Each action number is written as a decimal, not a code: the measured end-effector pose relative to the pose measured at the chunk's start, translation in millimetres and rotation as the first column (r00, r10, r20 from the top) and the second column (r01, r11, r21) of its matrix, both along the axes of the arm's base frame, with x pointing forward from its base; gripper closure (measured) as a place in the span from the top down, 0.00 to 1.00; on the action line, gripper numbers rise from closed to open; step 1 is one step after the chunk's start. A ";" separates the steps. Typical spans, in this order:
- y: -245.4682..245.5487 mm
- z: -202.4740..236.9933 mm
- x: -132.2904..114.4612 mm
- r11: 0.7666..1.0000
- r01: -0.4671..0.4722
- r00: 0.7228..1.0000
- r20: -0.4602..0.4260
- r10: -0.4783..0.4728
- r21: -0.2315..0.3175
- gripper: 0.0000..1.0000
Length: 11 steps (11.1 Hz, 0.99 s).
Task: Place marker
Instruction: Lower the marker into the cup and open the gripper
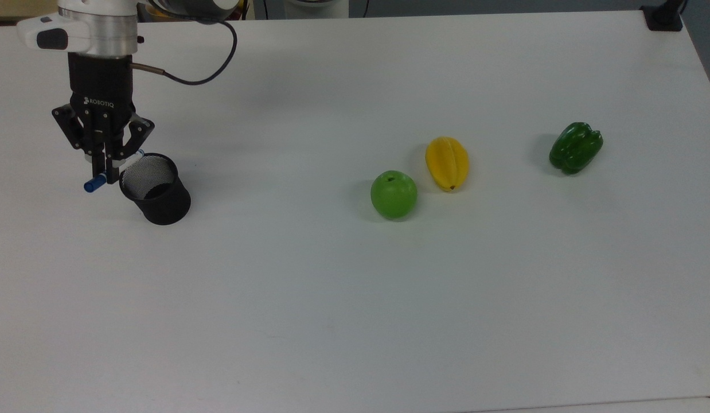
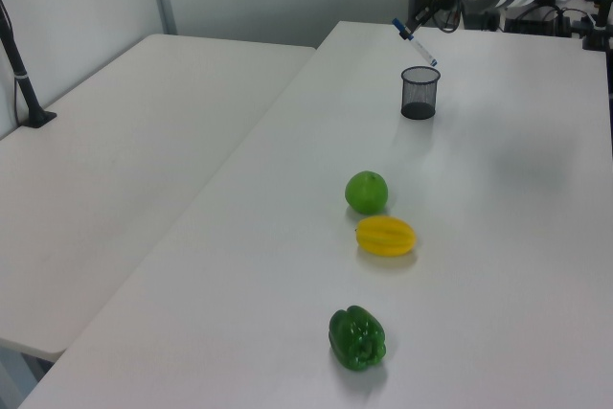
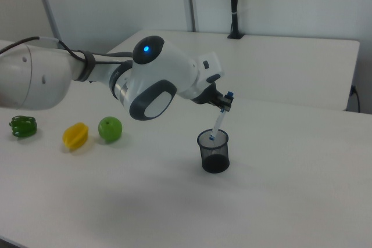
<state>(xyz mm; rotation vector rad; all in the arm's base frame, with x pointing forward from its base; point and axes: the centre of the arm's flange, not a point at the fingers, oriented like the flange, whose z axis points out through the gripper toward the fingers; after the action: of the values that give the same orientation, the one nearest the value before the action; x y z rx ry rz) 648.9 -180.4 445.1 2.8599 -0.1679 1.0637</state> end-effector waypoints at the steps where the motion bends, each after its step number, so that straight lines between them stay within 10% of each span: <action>1: -1.3 -5.1 1.2 1.000 0.010 1.000 0.013 -0.010 -0.004 0.16; 11: 15.8 -51.1 -12.6 0.999 0.042 0.998 0.046 -0.041 -0.003 0.16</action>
<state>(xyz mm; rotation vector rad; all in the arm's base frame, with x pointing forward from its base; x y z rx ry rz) 636.2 -164.5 394.1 2.8169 -0.2270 1.1212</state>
